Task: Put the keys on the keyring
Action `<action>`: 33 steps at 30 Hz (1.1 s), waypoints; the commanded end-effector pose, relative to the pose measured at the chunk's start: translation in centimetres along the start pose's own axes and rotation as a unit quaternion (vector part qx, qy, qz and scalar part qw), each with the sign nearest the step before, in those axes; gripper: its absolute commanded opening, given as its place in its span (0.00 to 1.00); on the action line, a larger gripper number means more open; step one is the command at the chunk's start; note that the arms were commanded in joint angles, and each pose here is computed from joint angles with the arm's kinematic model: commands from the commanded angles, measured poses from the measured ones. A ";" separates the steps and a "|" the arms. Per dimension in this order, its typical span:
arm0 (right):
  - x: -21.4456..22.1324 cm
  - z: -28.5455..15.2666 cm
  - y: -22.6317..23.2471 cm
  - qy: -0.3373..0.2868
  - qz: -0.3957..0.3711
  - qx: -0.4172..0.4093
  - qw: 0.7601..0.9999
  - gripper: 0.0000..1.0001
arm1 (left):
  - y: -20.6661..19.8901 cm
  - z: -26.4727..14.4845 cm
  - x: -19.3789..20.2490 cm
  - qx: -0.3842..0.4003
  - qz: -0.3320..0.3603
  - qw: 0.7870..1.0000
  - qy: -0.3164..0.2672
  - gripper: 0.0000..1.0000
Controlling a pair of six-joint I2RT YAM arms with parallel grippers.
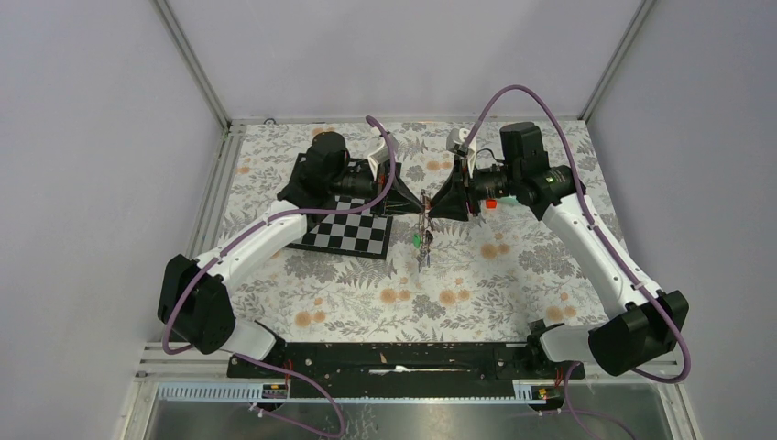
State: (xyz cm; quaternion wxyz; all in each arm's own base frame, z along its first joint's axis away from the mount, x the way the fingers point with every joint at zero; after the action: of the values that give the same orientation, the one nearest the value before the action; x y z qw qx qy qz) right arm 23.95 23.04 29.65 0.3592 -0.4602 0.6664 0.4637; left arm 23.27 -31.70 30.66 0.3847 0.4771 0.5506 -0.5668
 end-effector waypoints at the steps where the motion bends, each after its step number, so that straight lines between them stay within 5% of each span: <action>1: -1.9 -0.1 0.7 -0.024 -0.016 -0.022 0.999 0.38 | -0.3 -0.1 -1.1 0.013 0.031 0.999 -0.018 0.00; 28: -1.4 0.3 1.0 -0.017 -0.009 -0.033 0.999 0.00 | 0.0 -0.3 -1.1 0.001 0.034 0.999 -0.022 0.00; 33: -0.2 0.4 0.9 0.052 -0.031 0.014 0.998 0.00 | 1.2 -0.7 -1.1 -0.031 0.081 0.996 0.016 0.25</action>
State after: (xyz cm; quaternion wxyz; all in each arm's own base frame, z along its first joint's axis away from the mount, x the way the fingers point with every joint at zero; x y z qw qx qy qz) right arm 23.46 23.70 29.71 0.3443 -0.4643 0.6645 0.4736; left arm 23.61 -31.56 30.06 0.3915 0.4800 0.5525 -0.5578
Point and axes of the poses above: each gripper's point midway between its finger pads, its own z axis out along the fingers, its own y axis along the line the jaws close on, x = y × z, the point moved 2 cm from there along -z, back along the fingers, and after that the axes turned 3 degrees about z, right-handed, at the moved point
